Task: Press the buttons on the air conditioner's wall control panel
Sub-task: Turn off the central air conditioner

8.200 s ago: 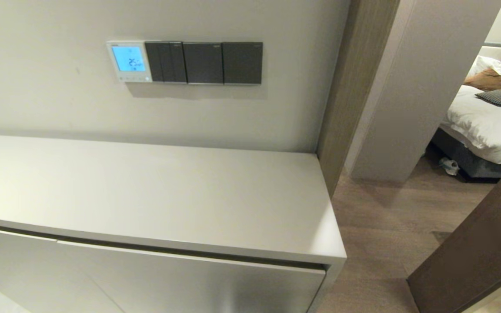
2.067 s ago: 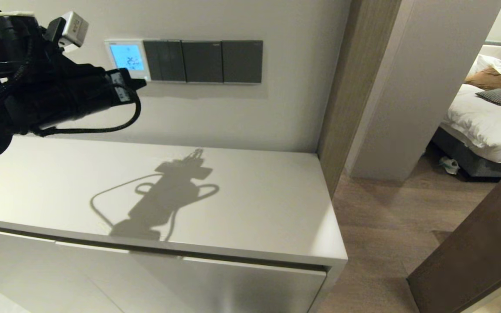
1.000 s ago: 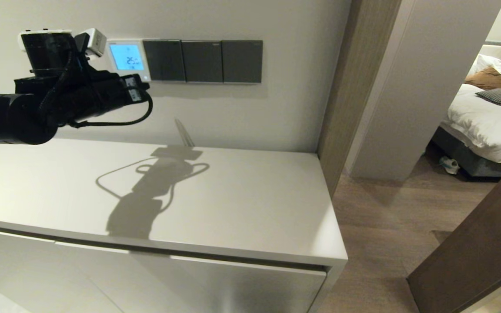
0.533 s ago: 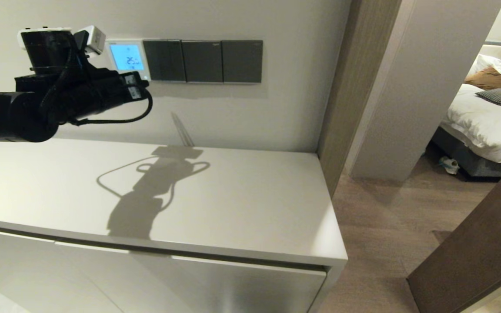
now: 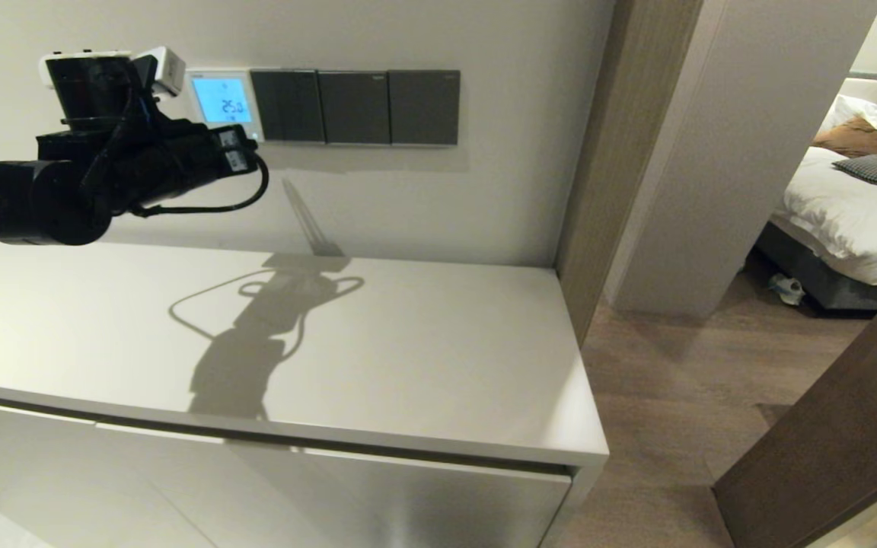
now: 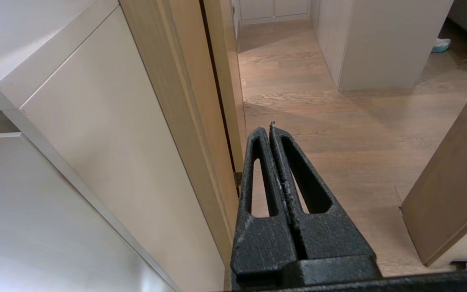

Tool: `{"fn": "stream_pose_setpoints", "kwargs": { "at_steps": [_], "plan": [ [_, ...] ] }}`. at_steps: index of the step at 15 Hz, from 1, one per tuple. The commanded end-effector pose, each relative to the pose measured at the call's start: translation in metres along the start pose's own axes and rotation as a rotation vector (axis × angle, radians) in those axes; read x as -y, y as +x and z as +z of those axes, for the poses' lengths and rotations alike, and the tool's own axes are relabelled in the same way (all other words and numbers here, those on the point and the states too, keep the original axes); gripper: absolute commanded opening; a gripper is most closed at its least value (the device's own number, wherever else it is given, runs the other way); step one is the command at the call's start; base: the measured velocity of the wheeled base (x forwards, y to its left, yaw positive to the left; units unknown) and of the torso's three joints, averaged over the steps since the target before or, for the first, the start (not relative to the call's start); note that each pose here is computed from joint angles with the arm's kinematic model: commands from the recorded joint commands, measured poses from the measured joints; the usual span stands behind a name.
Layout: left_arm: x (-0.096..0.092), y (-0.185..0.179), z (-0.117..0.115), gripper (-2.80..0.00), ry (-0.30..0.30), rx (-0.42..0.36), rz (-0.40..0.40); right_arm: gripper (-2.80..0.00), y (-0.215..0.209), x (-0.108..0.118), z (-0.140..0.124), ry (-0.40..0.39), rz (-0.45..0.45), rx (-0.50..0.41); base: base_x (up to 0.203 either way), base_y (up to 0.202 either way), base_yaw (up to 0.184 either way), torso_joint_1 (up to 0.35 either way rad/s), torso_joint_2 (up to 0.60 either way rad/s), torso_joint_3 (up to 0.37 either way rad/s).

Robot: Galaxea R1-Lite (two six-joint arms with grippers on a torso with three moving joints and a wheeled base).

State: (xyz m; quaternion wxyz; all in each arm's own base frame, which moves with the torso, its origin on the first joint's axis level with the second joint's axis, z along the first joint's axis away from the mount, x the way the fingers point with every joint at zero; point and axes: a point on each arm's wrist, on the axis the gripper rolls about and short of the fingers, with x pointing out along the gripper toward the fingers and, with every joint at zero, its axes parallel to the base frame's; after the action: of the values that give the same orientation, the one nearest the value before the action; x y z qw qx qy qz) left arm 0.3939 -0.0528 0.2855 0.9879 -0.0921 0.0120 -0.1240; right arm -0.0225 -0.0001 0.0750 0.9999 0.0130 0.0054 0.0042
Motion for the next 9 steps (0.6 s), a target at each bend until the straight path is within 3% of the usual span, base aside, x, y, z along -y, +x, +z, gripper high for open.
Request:
{"fn": "stream_pose_setpoints", "kwargs": {
  "at_steps": [1, 9],
  "plan": [
    [-0.0005, 0.0013, -0.0009, -2.80, -0.001, -0.001, -0.001, -2.80, 0.0001, 0.0000, -0.0004, 0.000, 0.000, -0.002, 0.000, 0.000, 0.000, 0.000, 0.00, 0.000],
    [-0.0013, 0.0073, -0.0021, -2.80, -0.005, 0.004, 0.000, -2.80, 0.0001, 0.0000, -0.0004, 0.000, 0.001, -0.002, 0.000, 0.000, 0.000, 0.000, 0.00, 0.000]
  ]
}}
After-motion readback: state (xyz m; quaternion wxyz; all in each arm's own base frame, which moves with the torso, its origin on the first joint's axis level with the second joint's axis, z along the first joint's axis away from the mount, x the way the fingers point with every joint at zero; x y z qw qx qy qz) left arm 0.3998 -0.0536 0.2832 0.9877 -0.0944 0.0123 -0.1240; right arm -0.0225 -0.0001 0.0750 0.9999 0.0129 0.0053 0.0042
